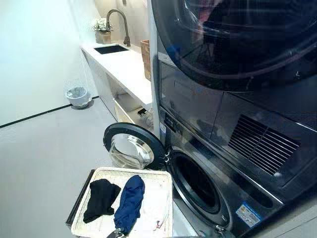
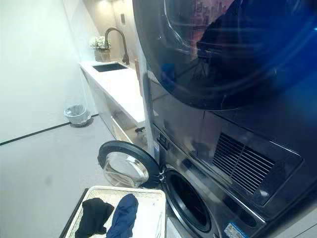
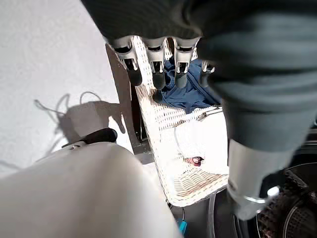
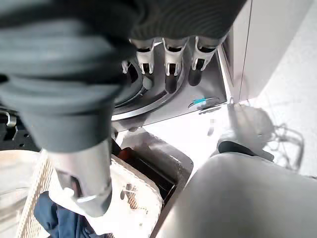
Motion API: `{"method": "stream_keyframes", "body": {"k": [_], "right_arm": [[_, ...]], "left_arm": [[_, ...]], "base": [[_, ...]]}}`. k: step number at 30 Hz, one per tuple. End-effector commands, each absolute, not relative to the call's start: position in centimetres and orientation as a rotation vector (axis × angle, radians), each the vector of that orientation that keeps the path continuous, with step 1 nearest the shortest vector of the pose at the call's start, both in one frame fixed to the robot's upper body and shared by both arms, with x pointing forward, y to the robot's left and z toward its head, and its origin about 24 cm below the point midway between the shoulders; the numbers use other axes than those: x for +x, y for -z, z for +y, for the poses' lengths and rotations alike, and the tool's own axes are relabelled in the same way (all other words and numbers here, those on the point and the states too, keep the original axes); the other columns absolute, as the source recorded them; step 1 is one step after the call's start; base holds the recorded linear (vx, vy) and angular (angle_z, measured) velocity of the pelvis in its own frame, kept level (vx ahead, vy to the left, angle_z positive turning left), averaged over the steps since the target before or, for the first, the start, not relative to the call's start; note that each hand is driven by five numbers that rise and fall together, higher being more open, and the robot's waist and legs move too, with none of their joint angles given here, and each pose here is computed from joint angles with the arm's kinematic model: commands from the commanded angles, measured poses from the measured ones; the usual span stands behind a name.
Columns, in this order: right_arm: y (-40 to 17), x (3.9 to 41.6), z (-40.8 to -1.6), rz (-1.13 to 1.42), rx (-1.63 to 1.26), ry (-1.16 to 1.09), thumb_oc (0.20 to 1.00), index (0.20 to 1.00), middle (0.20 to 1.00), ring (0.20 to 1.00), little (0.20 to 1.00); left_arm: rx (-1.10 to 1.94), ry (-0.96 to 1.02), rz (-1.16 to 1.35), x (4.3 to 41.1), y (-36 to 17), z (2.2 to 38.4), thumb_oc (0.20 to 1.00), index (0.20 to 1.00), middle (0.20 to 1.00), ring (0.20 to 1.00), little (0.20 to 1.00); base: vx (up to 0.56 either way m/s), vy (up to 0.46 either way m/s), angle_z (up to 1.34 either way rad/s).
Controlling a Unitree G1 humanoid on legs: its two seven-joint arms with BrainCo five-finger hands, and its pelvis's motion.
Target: Put the clothes into the washing machine.
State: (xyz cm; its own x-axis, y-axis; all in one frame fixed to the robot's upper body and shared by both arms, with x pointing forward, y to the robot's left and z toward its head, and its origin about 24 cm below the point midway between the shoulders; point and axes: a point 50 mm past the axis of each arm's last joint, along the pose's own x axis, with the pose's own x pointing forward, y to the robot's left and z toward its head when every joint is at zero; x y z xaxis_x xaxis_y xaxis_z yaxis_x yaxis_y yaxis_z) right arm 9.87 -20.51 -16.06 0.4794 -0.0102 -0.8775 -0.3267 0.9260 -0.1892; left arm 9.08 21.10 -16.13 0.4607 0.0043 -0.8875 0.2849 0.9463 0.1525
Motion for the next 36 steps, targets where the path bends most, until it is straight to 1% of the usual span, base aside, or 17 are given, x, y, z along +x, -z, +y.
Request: {"method": "stream_keyframes", "body": {"k": [1,4,5,14,18,22,23,25,26,27,28,32,33,36], "right_arm": [[15.6,12.4,-19.2,0.993,-0.377,-0.25,1.0,1.0,1.0,1.0,1.0],[15.6,12.4,-19.2,0.995,-0.385,-0.253,1.0,1.0,1.0,1.0,1.0],[15.6,12.4,-19.4,1.001,-0.398,-0.252,1.0,1.0,1.0,1.0,1.0],[15.6,12.2,-20.0,1.006,-0.412,-0.224,1.0,1.0,1.0,1.0,1.0],[15.5,12.4,-19.9,0.992,-0.403,-0.223,1.0,1.0,1.0,1.0,1.0],[15.3,13.0,-19.8,0.964,-0.394,-0.217,1.0,1.0,1.0,1.0,1.0],[15.1,13.6,-19.8,0.947,-0.393,-0.214,1.0,1.0,1.0,1.0,1.0],[15.0,13.9,-19.8,0.935,-0.394,-0.212,1.0,1.0,1.0,1.0,1.0],[14.5,15.0,-19.9,0.902,-0.4,-0.209,1.0,1.0,1.0,1.0,1.0],[14.5,15.1,-19.9,0.898,-0.402,-0.209,1.0,1.0,1.0,1.0,1.0],[13.9,16.5,-20.0,0.858,-0.412,-0.205,1.0,1.0,1.0,1.0,1.0],[13.3,17.6,-20.1,0.82,-0.43,-0.208,1.0,1.0,1.0,1.0,1.0],[13.0,18.2,-20.1,0.801,-0.442,-0.215,1.0,1.0,1.0,1.0,1.0],[12.5,19.1,-20.1,0.769,-0.461,-0.222,1.0,1.0,1.0,1.0,1.0]], "left_arm": [[0.257,0.218,0.993,11.9,15.7,19.0,1.0,1.0,1.0,1.0,1.0],[0.243,0.208,0.979,12.1,15.6,19.0,1.0,1.0,1.0,1.0,1.0],[0.217,0.166,0.983,12.3,15.6,19.3,1.0,1.0,1.0,1.0,1.0],[0.2,0.059,0.99,12.1,15.6,19.9,1.0,1.0,1.0,1.0,1.0],[0.24,-0.003,0.966,12.3,15.5,20.2,1.0,1.0,1.0,1.0,1.0],[0.318,-0.108,0.906,13.2,14.9,20.8,1.0,1.0,1.0,1.0,1.0],[0.367,-0.147,0.86,14.1,14.5,21.0,1.0,1.0,1.0,1.0,1.0],[0.395,-0.166,0.828,14.6,14.2,21.2,1.0,1.0,1.0,1.0,1.0],[0.466,-0.219,0.739,16.1,13.2,21.5,1.0,1.0,1.0,1.0,1.0],[0.477,-0.224,0.725,16.3,13.1,21.5,1.0,1.0,1.0,1.0,1.0],[0.559,-0.273,0.602,18.4,11.7,21.7,1.0,1.0,1.0,1.0,1.0],[0.63,-0.323,0.48,20.5,10.2,21.8,1.0,1.0,1.0,1.0,1.0],[0.669,-0.347,0.421,21.5,9.3,21.9,1.0,1.0,1.0,1.0,1.0],[0.686,-0.373,0.373,23.1,8.3,22.0,1.0,1.0,1.0,1.0,1.0]], "base": [[-0.13,-0.005,-1.5],[0.0,0.0,0.0],[0.0,0.0,0.0],[0.01,-0.007,0.06],[0.01,0.0,0.03],[0.0,0.0,0.0],[-0.03,0.015,0.0],[-0.08,0.026,0.0],[-0.11,0.031,-0.01],[-0.17,0.05,-0.01],[-0.1,0.038,-0.02],[-0.06,0.042,-0.05],[-0.02,0.047,-0.11],[-0.01,0.06,-0.19]]}}
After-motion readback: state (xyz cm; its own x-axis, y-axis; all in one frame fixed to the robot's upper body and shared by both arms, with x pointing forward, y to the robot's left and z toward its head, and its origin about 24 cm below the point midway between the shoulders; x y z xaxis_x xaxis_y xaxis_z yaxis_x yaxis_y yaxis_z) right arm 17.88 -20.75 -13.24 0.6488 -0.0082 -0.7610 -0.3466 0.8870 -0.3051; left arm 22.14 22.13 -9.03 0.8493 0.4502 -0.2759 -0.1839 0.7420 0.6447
